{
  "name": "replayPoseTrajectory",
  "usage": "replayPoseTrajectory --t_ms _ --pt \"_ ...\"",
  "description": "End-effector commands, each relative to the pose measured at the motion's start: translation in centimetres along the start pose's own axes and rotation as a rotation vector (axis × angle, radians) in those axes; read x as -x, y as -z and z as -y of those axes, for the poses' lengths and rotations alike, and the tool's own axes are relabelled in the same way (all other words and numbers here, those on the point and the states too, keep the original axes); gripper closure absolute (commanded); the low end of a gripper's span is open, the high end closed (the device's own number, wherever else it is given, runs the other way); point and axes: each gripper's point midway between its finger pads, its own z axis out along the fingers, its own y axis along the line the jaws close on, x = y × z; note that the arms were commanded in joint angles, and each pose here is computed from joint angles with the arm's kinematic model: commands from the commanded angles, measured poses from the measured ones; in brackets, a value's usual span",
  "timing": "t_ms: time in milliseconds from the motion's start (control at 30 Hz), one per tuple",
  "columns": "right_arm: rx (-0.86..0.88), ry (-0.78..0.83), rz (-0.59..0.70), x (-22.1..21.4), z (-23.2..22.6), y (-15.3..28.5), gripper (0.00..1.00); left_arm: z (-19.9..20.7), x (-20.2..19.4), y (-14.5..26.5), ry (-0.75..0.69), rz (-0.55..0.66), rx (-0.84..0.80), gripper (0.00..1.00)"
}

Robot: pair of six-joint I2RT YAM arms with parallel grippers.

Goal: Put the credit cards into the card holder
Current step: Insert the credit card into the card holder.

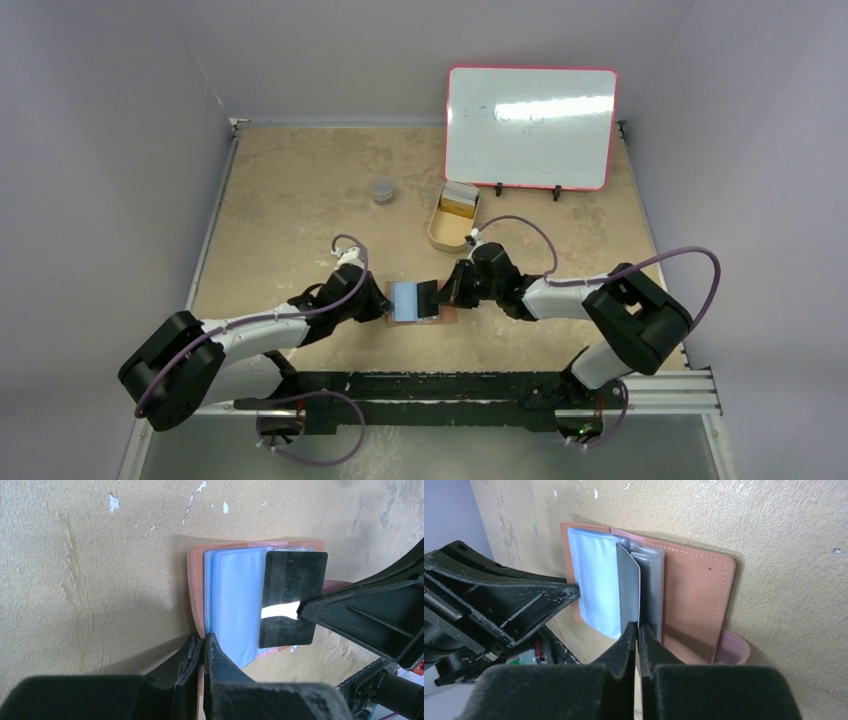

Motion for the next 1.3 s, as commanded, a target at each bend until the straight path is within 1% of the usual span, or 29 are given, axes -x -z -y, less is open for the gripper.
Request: replayPoseTrajectory --t_ms 0,233,367,433,500,733,1033,1267 --pt "-0.063 -0.01 -0.042 -1.4 1.8 -0.4 1.0 0.1 -0.2 -0.1 0.001 -0.001 -0.016 1.0" --pt "-0.021 -0.024 -0.063 -1.7 0.8 -0.2 1.0 0.3 -0.1 -0.1 0.003 0.002 -0.016 1.0" --pt "-0.056 -0.034 -0.067 -2.2 1.6 0.5 1.0 0.2 -0.1 -0.1 0.003 0.002 -0.015 1.0" --pt "-0.06 -0.029 -0.048 -1.9 1.6 0.7 1.0 0.1 -0.1 0.0 0.005 0.006 -0.012 1.0" --pt "-0.064 -0.022 -0.021 -1.3 1.6 0.6 1.0 0.1 -0.1 0.0 0.006 0.004 -0.015 1.0" --pt "-0.011 -0.023 -0.06 -1.9 0.8 -0.4 1.0 0.3 -0.1 0.1 0.012 0.005 -0.02 1.0" --pt "0.031 -0.034 -0.052 -1.6 0.0 -1.3 1.0 0.3 -0.3 0.0 0.015 -0.002 -0.025 1.0" --pt "0.035 -0.041 -0.042 -1.6 0.1 -1.0 1.0 0.1 -0.4 -0.1 0.014 -0.005 -0.02 1.0"
